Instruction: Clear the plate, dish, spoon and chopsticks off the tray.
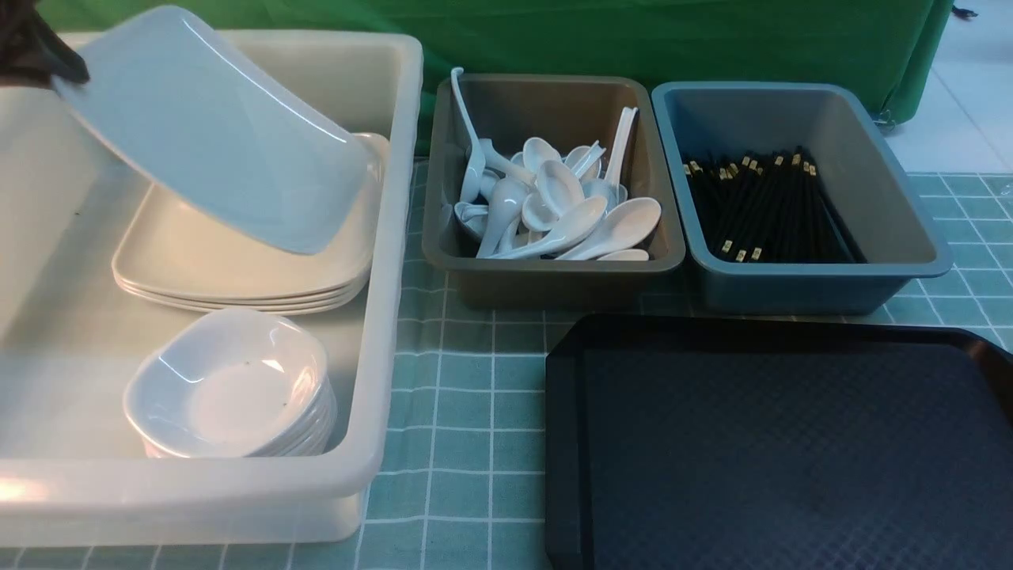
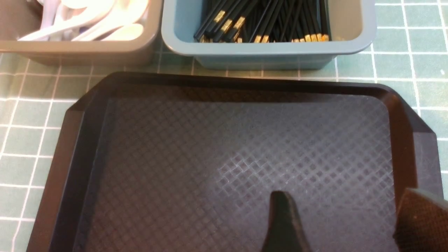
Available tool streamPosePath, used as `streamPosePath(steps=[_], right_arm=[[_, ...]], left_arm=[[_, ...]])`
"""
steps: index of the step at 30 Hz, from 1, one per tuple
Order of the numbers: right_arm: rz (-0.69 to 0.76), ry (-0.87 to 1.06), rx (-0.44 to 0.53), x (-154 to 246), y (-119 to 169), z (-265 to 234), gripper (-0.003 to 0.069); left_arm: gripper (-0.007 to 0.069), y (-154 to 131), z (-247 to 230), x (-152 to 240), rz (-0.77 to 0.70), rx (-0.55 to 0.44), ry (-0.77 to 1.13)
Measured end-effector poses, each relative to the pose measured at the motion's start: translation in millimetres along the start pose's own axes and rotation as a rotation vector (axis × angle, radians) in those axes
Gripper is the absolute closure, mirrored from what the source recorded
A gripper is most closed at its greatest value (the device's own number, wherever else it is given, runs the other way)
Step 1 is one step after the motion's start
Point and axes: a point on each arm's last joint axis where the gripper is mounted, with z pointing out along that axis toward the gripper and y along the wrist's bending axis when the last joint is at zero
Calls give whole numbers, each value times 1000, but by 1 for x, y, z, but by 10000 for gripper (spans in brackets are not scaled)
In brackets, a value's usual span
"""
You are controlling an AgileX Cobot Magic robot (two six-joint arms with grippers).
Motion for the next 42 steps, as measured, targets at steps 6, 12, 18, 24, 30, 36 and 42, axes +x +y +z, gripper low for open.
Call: streamPosePath(steps=[6, 12, 18, 24, 30, 36, 42], right_arm=[[1, -20, 1, -2, 0, 0, 209], [10, -33, -9, -3, 1, 0, 209], [8, -56, -64, -9, 6, -4, 209], [-185, -125, -331, -30, 35, -9, 314], [-349, -146, -521, -58, 74, -1, 594], [-451, -150, -618, -83, 110, 7, 640], [-551, -139, -581, -98, 124, -6, 641]], left_arm=[[598, 10, 21, 0, -23, 2, 20], [605, 23, 38, 5, 15, -20, 87], [549, 40, 70, 20, -2, -37, 230], [421, 46, 75, 22, 26, -84, 249], [321, 50, 74, 22, 52, -125, 257], [330, 52, 72, 25, 70, -154, 287], [536, 31, 38, 24, 146, -139, 300]])
